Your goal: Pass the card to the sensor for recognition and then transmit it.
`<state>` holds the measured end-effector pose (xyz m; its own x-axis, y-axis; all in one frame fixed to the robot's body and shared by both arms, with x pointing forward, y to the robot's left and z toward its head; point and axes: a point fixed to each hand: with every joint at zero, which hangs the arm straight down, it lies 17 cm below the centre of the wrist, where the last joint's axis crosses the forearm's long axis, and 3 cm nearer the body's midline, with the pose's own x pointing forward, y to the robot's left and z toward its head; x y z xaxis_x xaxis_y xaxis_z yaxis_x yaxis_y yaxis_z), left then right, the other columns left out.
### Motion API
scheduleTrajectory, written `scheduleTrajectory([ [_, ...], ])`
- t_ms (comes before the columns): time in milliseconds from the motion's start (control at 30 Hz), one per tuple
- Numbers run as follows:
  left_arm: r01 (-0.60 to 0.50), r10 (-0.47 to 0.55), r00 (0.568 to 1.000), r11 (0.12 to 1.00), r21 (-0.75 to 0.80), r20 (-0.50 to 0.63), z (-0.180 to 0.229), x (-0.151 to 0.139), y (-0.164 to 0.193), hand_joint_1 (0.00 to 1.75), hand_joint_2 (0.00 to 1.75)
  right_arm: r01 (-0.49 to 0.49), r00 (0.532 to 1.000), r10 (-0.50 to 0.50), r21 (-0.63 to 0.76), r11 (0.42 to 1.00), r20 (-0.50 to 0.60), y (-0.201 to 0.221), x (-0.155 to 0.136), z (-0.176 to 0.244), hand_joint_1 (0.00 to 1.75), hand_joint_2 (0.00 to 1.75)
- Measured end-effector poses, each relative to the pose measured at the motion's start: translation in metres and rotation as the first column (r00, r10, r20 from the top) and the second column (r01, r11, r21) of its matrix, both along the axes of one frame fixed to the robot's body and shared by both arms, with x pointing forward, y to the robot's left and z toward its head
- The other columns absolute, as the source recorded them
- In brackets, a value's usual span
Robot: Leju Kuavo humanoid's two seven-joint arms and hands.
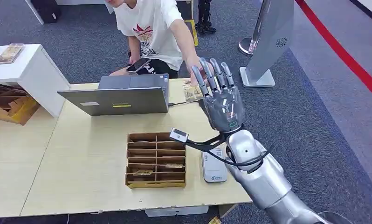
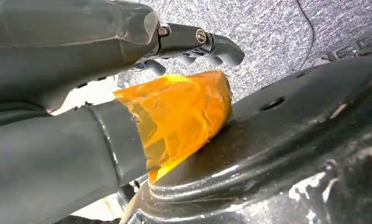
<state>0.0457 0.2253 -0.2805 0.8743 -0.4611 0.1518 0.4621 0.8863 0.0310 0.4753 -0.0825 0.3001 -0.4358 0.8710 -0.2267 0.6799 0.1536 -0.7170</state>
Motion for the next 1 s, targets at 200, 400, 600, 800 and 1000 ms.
scheduleTrajectory([
  [200,0.0,0.0,1.0,1.0,-0.001,-0.001,0.0,0.0,0.0,0.0,0.0,0.011,1.0,-0.011,-0.001,1.0,-0.019,-0.003,0.004,-0.007,1.73,1.75],
  [400,-0.001,0.001,1.0,1.0,-0.002,0.0,0.0,0.0,0.0,0.0,0.0,0.02,0.999,-0.02,0.002,1.0,-0.034,-0.007,0.006,-0.012,1.75,1.75],
  [600,-0.002,0.002,1.0,1.0,-0.002,-0.001,0.0,0.0,0.0,0.0,0.0,0.023,0.999,-0.023,0.008,1.0,-0.049,-0.009,0.006,-0.017,1.75,1.75],
  [800,-0.004,0.004,1.0,1.0,-0.002,-0.001,0.0,0.0,0.0,0.0,0.0,0.023,0.997,-0.021,0.027,0.999,-0.076,-0.012,0.005,-0.025,1.75,1.75],
  [1000,-0.012,0.012,1.0,1.0,-0.002,-0.002,0.0,-0.001,0.0,0.0,0.0,0.0,0.99,0.02,0.14,0.99,-0.141,-0.02,0.001,-0.028,1.75,1.75],
])
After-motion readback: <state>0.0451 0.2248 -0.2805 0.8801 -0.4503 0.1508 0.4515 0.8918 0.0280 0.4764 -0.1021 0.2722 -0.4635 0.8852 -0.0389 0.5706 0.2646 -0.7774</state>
